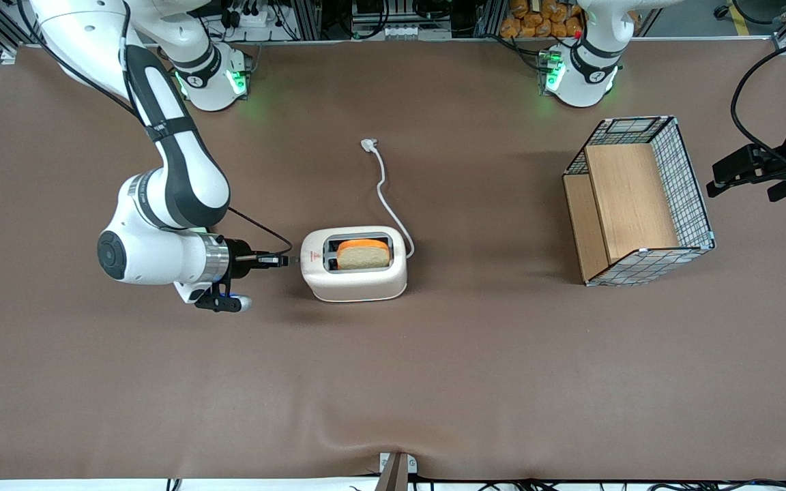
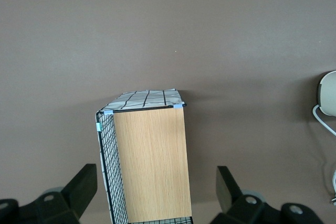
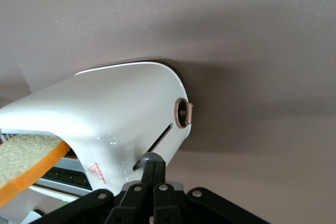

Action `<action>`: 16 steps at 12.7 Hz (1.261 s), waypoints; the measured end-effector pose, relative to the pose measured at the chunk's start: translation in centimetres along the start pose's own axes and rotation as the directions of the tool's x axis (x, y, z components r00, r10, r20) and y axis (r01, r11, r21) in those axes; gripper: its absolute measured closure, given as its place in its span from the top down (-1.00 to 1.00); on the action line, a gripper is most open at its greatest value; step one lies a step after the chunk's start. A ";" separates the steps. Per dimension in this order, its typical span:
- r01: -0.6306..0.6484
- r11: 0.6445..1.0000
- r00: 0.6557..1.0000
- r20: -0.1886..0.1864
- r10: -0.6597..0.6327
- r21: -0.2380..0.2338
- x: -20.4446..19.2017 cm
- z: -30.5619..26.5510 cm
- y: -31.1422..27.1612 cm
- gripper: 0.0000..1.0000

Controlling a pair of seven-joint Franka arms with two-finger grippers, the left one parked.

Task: Press toaster button with right arm
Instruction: 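Bring the closed right gripper onto the toaster's side lever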

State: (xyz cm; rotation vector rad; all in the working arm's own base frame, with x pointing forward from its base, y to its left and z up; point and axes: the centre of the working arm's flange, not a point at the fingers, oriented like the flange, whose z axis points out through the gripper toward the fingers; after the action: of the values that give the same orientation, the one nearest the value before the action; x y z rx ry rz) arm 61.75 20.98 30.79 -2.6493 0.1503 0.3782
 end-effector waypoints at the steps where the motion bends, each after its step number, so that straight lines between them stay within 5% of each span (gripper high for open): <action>1: 0.002 1.000 1.000 -0.003 -0.002 0.000 0.0 0.1 -0.1 -0.98; 16: -0.002 1.000 0.999 -0.047 0.002 -0.019 -0.4 2.8 0.2 -0.98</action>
State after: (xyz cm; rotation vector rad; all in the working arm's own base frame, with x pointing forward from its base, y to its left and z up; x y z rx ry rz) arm 60.70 22.06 28.45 -2.6785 0.1649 0.3202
